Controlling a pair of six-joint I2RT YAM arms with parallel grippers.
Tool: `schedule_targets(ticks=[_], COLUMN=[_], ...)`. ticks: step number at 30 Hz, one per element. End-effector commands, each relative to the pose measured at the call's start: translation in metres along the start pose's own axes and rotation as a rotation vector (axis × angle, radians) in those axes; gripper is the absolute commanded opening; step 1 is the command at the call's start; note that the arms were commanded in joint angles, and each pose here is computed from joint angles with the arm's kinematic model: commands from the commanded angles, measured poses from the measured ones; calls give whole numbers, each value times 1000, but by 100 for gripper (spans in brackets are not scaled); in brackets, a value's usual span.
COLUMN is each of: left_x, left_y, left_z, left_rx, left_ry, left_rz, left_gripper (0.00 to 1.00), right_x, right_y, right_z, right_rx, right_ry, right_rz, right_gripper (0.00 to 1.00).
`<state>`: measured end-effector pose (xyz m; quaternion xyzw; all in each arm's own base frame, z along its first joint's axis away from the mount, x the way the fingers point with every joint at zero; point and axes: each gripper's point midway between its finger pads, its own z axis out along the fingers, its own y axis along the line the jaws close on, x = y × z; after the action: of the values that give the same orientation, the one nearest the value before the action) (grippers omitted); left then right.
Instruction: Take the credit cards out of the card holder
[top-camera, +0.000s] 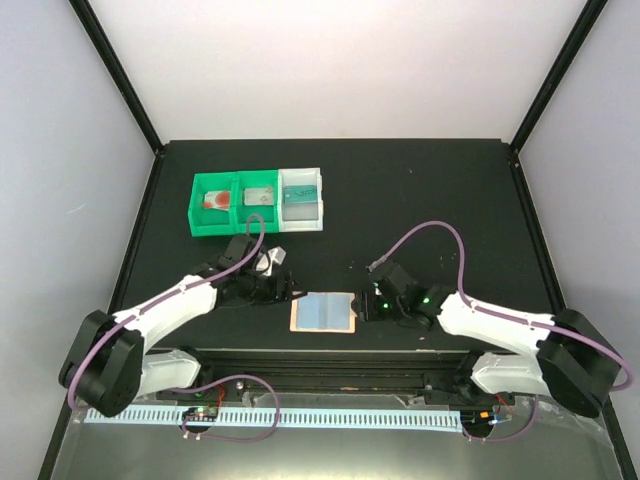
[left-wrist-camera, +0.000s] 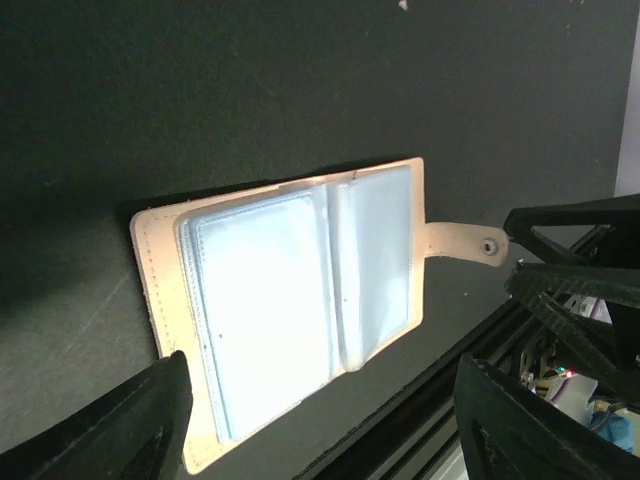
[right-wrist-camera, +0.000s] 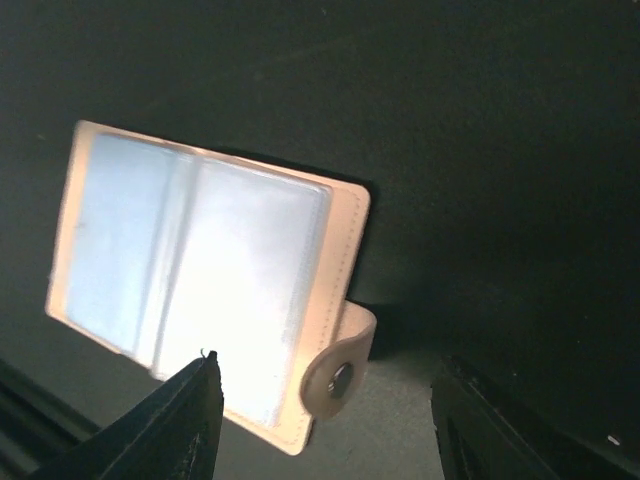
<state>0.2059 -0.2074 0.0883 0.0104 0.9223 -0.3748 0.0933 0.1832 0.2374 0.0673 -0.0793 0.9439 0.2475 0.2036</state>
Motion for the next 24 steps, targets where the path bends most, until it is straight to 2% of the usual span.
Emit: schedule_targets(ticks=[1,6,10,14,19,24], left_x=[-6,-2,2,7,12,16], left_y=[-12,-1,3,9,13,17], left_z=[21,37,43,50,59,68], left_rx=[81,43,30,7,1,-22], left_ry=[-30,8,30,41,52,66], left_rz=[-26,-41,-48,-57,-77,-82], left_gripper=[72,69,68,67,55,50], right_x=[4,11,13,15,20,18], right_y=[-5,-15,-18,-20,-20,-22], right_z=[17,27,29,32,35,36], right_rx=[22,49,48,43,12,21], right_ry=[19,28,20,18,9,-3], right_rz=[-23,-12,-7,-12,8,7], right_gripper=[57,57,45,38,32,28])
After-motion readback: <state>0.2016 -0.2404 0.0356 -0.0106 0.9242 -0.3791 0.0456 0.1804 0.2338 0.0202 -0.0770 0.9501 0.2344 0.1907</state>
